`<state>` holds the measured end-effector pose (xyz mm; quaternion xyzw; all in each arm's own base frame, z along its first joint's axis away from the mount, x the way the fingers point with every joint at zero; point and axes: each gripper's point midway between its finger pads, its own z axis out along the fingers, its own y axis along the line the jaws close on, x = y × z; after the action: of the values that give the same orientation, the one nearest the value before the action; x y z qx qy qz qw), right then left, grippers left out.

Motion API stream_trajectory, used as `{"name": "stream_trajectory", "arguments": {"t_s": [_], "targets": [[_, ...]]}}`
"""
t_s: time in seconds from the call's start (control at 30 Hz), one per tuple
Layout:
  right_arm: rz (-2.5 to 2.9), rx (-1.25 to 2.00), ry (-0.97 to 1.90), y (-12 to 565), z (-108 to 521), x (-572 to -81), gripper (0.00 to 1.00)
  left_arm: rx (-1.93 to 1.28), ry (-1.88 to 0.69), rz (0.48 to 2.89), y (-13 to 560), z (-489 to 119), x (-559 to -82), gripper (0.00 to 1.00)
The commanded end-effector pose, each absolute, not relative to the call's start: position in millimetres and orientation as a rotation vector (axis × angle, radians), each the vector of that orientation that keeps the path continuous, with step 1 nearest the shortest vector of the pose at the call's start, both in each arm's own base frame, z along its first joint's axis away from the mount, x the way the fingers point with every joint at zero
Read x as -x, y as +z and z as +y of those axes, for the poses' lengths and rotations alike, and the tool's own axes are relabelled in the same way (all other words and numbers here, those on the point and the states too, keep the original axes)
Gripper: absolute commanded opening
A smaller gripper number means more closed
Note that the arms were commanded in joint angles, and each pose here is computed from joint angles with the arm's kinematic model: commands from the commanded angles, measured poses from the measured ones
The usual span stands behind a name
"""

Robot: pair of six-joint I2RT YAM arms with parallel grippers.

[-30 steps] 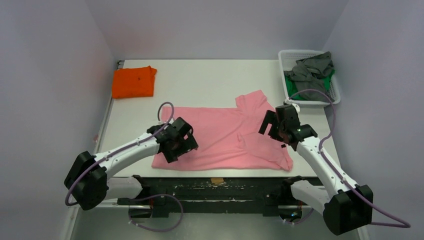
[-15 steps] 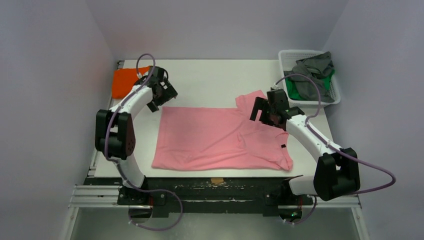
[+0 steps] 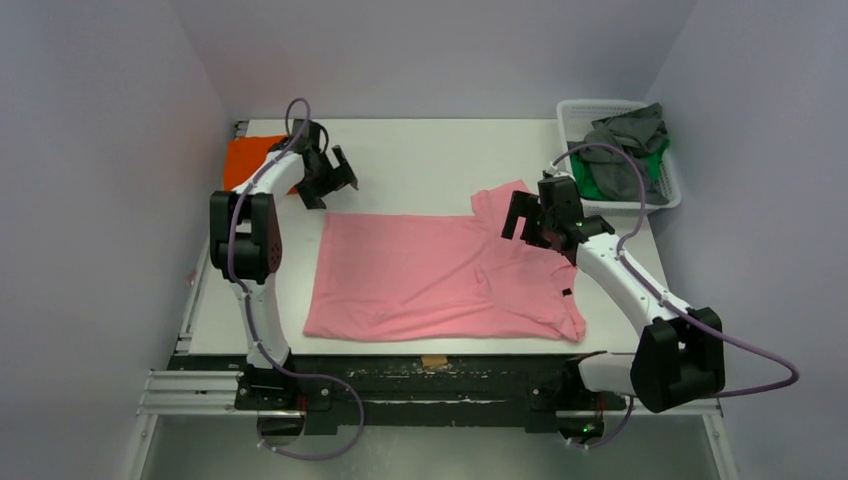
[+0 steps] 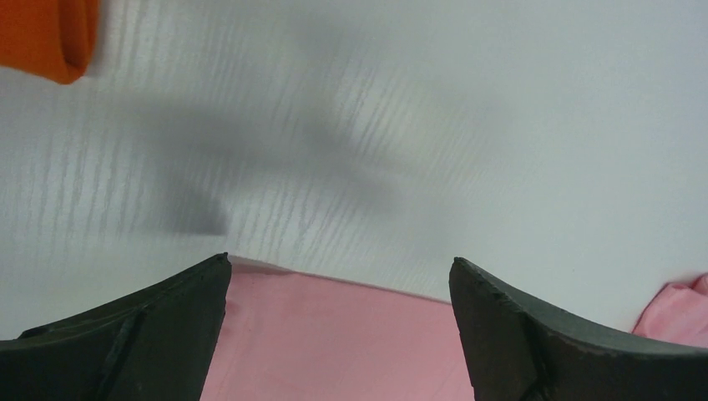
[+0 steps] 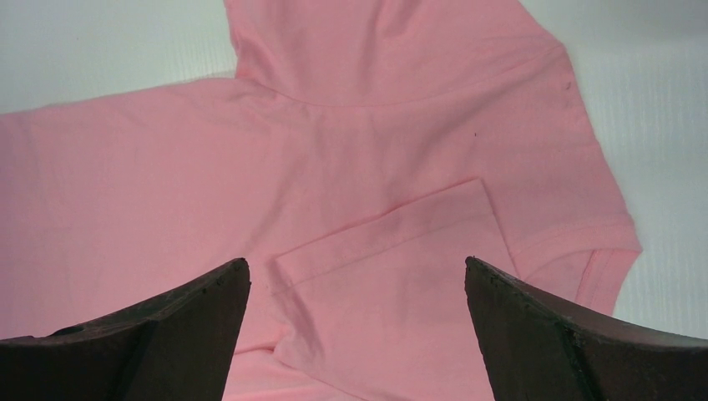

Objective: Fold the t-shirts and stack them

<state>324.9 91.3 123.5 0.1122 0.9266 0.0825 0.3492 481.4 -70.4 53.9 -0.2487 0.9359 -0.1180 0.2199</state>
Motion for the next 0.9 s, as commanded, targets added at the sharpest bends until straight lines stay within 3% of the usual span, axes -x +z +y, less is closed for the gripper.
{"name": "stream_trajectory", "arguments": {"t_s": [0.0, 0.2, 0.57, 0.87], "targets": [[2.326, -0.263, 0.234, 148.1, 92.0, -333.3, 0.98, 0.518, -0.398, 2.708, 60.8, -82.1, -469.4, 0.99], [2.318, -0.246, 0.242, 148.2, 92.3, -329.9, 0.98, 0.544, -0.203, 2.782, 53.4, -59.1, -455.2, 0.97], [2.356, -0.201, 0.278, 133.7, 99.7, -328.1, 0.97, 0.459, -0.244, 2.861, 52.3, -65.3, -443.4, 0.98], [2.565, -0.325, 0.253, 53.8, 98.7, -297.6, 0.96, 0.540, -0.251, 2.828, 57.3, -66.5, -446.5, 0.98]]}}
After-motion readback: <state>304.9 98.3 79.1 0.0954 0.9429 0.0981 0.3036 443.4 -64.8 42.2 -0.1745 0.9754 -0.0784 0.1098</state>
